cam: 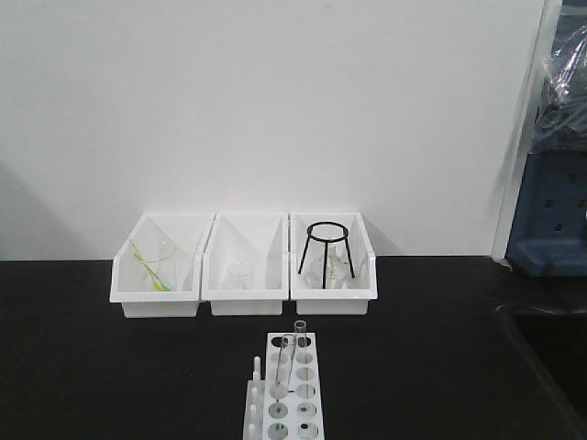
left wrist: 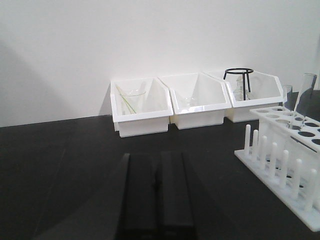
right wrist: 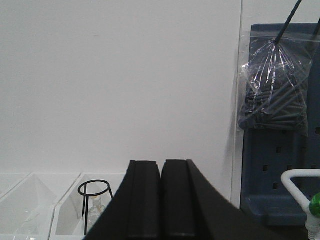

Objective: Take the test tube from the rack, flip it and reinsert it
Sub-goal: 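Drive the base toward the white test-tube rack on the bench, then reach the right gripper to a glass test tube in the rack and grasp it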

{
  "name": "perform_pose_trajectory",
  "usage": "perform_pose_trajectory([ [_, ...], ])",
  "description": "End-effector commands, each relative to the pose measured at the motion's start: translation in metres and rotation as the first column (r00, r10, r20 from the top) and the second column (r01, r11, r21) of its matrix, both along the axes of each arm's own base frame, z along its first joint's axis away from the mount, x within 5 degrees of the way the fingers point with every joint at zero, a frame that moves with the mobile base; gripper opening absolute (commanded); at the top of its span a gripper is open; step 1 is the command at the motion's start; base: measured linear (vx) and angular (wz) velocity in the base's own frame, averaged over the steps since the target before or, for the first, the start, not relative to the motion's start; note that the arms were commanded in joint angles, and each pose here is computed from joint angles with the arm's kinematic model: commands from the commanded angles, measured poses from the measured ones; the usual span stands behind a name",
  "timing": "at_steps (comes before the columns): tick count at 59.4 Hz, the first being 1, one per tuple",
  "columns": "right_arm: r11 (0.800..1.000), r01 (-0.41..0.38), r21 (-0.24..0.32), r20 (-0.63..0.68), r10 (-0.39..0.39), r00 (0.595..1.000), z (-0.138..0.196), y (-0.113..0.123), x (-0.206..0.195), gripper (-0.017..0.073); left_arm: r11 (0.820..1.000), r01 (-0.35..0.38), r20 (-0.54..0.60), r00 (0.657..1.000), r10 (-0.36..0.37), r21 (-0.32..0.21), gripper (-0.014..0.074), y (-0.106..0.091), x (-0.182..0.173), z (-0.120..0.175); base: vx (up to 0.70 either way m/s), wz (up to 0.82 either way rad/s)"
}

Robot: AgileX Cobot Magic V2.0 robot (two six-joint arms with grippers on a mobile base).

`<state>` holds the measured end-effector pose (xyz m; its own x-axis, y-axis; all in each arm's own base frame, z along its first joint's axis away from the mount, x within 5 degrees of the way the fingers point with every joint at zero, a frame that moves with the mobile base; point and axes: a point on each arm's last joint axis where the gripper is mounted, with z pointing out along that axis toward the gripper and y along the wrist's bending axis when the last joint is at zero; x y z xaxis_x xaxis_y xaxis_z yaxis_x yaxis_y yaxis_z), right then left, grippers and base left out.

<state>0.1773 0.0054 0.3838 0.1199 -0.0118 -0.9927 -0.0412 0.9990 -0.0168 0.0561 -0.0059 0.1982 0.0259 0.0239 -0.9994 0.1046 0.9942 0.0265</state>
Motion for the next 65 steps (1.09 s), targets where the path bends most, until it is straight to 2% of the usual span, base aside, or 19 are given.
perform_pose_trajectory([
  [1,1.000,-0.008,-0.020,0.133,0.011,0.991,0.022,0.001,-0.003,0.0089,1.000,0.001,0.094,0.996,0.000,-0.012,-0.0006,0.000,-0.001,0.010,0.00,0.00],
  [7,1.000,-0.008,-0.020,0.133,0.011,0.991,0.022,0.001,-0.003,0.0185,1.000,0.001,0.094,0.996,0.000,-0.012,-0.0006,0.000,-0.001,0.010,0.00,0.00],
  [17,1.000,-0.007,-0.020,0.127,0.010,0.992,0.021,0.001,-0.003,0.0435,1.000,0.001,0.094,0.996,0.000,-0.012,-0.0006,0.000,-0.001,0.010,0.00,0.00],
  [25,1.000,-0.005,-0.020,0.109,0.007,0.994,0.019,0.000,-0.003,0.0569,1.000,0.001,0.094,0.996,0.000,-0.012,-0.0006,0.000,-0.001,0.010,0.00,0.00],
  [30,1.000,-0.007,-0.012,0.119,0.009,0.993,0.020,0.001,-0.003,0.0599,1.000,0.001,0.094,0.996,0.000,-0.012,-0.0006,0.000,-0.001,0.010,0.00,0.00],
  [41,0.999,-0.040,0.025,0.169,0.035,0.985,0.017,0.003,0.004,0.0571,1.000,0.001,0.094,0.996,0.000,-0.012,-0.0006,0.000,-0.001,0.010,0.00,0.00],
  [46,0.994,-0.074,0.082,0.151,0.061,0.987,-0.001,0.005,0.012,0.0543,1.000,0.001,0.094,0.996,0.000,-0.012,-0.0006,0.000,-0.001,0.010,0.00,0.00],
  [50,0.983,-0.128,0.130,0.115,0.113,0.987,-0.024,0.012,0.020,0.0517,1.000,0.001,0.094,0.996,0.000,-0.012,-0.0006,0.000,-0.001,0.010,0.00,0.00],
  [52,0.979,-0.158,0.132,0.102,0.145,0.984,-0.034,0.016,0.023,0.0505,1.000,0.001,0.094,0.996,0.000,-0.012,-0.0006,0.000,-0.001,0.010,0.00,0.00],
  [57,0.961,-0.267,0.066,0.045,0.264,0.963,-0.065,0.035,0.029,0.0477,1.000,0.001,0.094,0.996,0.000,-0.012,-0.0006,0.000,-0.001,0.010,0.00,0.00],
  [60,0.934,-0.358,0.014,0.008,0.358,0.934,-0.082,0.050,0.033,0.0464,1.000,0.001,0.094,0.996,0.000,-0.012,-0.0006,0.000,-0.001,0.010,0.00,0.00],
  [65,0.851,-0.523,-0.052,-0.042,0.521,0.852,-0.105,0.080,0.038,0.0455,1.000,0.001,0.094,0.996,0.000,-0.012,-0.0006,0.000,-0.001,0.010,0.00,0.00],
])
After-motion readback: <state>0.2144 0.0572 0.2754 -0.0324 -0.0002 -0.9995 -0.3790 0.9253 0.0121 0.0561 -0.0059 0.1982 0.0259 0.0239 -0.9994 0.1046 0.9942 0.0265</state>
